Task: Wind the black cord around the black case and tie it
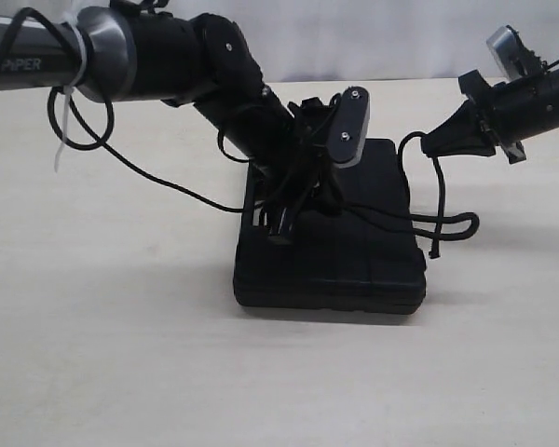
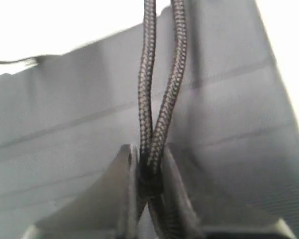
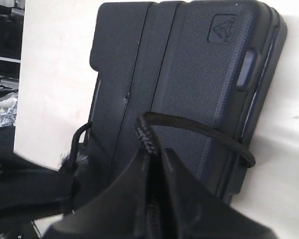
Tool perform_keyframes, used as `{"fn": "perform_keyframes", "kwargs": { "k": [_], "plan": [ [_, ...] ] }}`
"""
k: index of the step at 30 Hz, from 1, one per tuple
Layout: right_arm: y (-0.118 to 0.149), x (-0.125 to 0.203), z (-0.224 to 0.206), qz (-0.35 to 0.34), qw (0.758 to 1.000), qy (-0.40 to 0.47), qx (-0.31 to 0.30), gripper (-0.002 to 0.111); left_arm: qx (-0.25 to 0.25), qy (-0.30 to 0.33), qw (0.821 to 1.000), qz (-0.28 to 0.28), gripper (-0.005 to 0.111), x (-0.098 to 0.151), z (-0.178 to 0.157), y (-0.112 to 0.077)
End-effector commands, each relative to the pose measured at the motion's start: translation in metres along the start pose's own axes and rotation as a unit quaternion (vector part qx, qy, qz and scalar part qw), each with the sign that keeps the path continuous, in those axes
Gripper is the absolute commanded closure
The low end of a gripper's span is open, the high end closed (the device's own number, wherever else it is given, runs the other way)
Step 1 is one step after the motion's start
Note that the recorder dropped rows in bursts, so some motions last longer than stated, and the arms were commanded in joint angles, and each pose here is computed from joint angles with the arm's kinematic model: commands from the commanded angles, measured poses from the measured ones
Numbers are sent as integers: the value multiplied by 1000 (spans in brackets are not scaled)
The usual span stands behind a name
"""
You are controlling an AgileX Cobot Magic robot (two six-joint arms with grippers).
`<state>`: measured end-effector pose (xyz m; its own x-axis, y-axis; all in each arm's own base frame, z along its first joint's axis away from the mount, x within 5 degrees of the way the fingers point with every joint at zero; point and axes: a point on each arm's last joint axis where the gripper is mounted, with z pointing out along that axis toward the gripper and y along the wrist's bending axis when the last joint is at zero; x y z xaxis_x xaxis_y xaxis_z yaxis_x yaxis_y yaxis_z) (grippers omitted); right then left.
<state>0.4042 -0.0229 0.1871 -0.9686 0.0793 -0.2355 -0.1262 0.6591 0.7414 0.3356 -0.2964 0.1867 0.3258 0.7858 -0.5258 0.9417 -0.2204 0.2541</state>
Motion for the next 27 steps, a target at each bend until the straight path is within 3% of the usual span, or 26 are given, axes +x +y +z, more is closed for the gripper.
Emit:
{"fn": "perform_keyframes", "kwargs": {
  "k": [1,6,13,20,24,27],
  "plan": [
    [5,-2,-4,-17,1000,-6,-5,104,78,-7,997,7,107,-7,-12,-14],
    [5,-2,-4,-17,1000,-5,-5,104,125,15,992,9,107,-3,-14,-22],
    [10,-6,-4,-10,999,-31,-34,104,39,15,999,-9,107,-2,-8,-6],
    [11,-7,-4,-17,999,-34,-37,104,35,18,999,-9,107,1,-5,-6],
    [11,-7,-4,-18,999,-34,-37,104,-8,18,1000,-23,107,1,-5,2],
    [11,-7,-4,-21,999,-34,-37,104,7,20,999,-26,107,1,-5,-1]
  ]
}}
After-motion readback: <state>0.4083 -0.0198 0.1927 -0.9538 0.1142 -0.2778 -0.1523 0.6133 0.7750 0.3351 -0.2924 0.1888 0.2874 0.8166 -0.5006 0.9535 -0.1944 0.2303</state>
